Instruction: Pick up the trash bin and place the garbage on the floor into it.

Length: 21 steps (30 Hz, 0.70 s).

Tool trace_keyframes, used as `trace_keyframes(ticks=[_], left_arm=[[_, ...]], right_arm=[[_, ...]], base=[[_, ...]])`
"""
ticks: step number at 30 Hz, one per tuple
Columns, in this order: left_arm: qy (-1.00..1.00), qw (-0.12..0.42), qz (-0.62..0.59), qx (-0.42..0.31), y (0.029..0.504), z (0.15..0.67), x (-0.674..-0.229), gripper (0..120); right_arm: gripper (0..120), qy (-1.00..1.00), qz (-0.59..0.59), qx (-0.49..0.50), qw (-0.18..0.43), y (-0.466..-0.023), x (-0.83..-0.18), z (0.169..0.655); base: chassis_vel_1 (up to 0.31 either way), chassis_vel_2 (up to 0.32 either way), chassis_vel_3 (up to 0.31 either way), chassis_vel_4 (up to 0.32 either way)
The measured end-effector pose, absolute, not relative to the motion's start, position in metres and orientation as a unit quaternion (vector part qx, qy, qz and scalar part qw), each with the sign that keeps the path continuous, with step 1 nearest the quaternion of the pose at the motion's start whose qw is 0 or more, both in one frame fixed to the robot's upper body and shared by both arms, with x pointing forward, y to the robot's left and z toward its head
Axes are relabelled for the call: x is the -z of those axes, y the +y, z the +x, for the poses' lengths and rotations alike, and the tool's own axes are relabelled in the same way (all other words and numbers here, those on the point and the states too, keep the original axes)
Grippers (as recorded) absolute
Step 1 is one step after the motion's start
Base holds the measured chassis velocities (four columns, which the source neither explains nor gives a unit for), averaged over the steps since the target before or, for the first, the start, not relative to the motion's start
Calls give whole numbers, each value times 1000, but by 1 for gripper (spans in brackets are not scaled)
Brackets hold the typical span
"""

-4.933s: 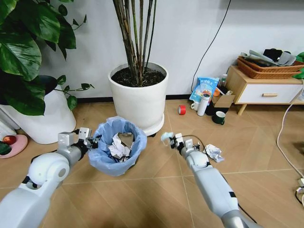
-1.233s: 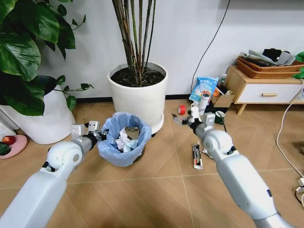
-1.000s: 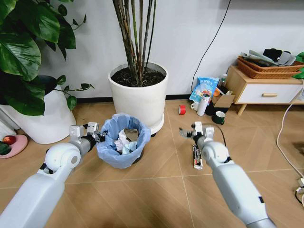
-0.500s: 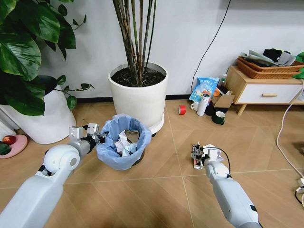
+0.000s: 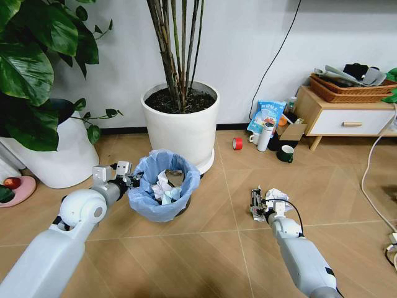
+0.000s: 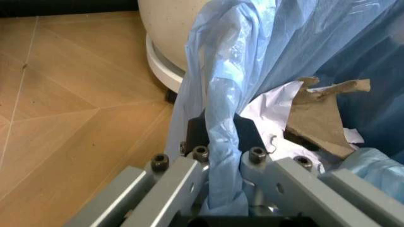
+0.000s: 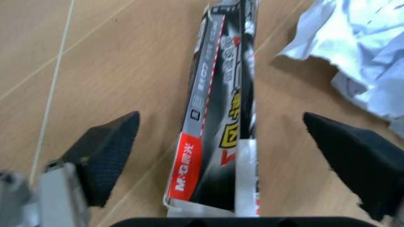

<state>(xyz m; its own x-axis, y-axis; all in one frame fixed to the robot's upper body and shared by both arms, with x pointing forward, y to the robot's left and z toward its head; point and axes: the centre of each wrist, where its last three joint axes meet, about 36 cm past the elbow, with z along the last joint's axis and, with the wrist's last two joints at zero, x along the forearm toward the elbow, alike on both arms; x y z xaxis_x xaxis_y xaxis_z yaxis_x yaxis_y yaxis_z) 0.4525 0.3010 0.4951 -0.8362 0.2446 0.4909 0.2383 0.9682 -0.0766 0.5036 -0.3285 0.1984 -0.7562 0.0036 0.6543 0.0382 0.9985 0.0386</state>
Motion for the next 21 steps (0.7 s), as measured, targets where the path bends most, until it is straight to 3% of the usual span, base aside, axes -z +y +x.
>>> trace_keyframes(ticks=[3, 12, 14, 21], left_arm=[[-959, 256, -125, -5, 303, 452, -497, 0], [-959, 254, -127, -6, 305, 452, -498, 0], [-959, 253, -128, -6, 305, 452, -498, 0], [-959, 252, -131, -7, 307, 452, -499, 0]], right_arm=[[75, -936, -11, 26, 352, -326, -195, 505], [49, -933, -15, 24, 358, -326, -191, 505], [37, -933, -17, 25, 359, -326, -190, 506], [13, -932, -23, 22, 360, -328, -189, 508]], base=[[0, 0, 0, 0], [0, 0, 0, 0], [0, 0, 0, 0], [0, 0, 0, 0]])
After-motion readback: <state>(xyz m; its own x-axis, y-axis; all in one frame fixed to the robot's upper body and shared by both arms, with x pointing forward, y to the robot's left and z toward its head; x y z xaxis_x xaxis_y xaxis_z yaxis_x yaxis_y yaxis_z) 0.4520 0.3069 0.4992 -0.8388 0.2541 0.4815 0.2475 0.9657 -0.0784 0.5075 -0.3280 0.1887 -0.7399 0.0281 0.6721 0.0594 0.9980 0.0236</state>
